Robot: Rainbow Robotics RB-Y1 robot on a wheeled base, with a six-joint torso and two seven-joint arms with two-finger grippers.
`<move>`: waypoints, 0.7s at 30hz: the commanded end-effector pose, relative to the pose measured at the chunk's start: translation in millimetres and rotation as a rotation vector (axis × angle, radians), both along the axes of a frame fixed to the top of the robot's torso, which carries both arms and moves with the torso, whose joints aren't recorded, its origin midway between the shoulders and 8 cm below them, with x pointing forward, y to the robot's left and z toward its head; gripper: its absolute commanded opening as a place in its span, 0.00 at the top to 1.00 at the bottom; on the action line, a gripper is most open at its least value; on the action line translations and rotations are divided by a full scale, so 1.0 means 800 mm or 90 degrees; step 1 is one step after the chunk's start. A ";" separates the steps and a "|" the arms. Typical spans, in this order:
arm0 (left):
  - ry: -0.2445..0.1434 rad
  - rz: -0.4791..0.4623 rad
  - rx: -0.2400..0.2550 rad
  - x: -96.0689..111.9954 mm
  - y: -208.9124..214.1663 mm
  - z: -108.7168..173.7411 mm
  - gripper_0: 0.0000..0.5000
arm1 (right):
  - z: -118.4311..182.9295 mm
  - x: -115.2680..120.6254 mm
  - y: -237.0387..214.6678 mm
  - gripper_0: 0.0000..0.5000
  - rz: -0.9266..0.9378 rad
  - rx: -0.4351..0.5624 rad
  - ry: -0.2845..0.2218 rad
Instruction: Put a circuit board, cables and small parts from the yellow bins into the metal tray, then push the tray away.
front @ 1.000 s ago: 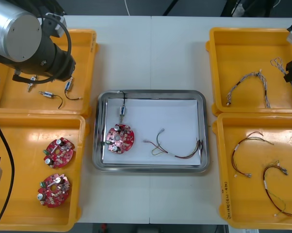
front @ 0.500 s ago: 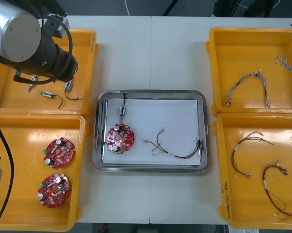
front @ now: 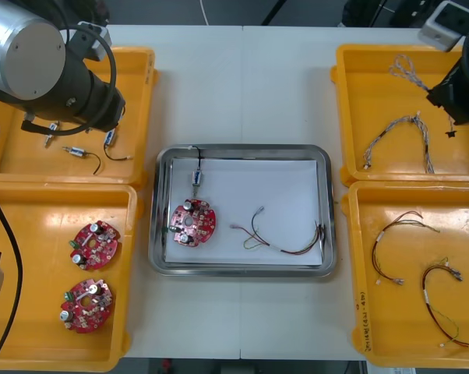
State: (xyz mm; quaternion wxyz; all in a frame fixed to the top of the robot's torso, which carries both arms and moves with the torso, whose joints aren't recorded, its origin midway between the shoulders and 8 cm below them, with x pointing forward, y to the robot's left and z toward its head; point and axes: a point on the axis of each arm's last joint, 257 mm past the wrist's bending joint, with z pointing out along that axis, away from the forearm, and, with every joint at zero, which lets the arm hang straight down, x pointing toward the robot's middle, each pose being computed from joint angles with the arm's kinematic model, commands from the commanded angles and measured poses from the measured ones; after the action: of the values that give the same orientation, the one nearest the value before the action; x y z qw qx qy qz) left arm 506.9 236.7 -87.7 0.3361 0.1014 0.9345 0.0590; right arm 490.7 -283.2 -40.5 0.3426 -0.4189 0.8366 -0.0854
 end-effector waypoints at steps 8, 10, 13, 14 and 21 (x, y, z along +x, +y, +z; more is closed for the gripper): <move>-0.014 0.031 -0.088 -0.008 -0.015 0.015 0.99 | -0.005 -0.021 0.129 1.00 0.154 -0.061 0.021; -0.015 0.028 -0.089 -0.009 -0.016 0.015 1.00 | -0.007 -0.025 0.151 1.00 0.178 -0.072 0.025; -0.015 0.026 -0.091 -0.009 -0.018 0.015 0.99 | -0.007 -0.030 0.186 1.00 0.204 -0.077 0.027; -0.015 0.026 -0.091 -0.009 -0.018 0.015 1.00 | -0.008 -0.032 0.193 1.00 0.207 -0.077 0.029; -0.016 0.023 -0.091 -0.010 -0.019 0.016 1.00 | -0.028 -0.055 0.266 1.00 0.237 -0.086 0.059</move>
State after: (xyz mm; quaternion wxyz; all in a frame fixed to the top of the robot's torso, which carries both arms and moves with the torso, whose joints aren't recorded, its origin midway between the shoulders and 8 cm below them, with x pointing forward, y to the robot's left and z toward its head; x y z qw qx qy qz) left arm 502.9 226.1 -82.0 0.3401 0.1135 0.9329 0.0326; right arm 457.0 -106.6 -72.9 0.2786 -0.5552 0.7820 -0.0503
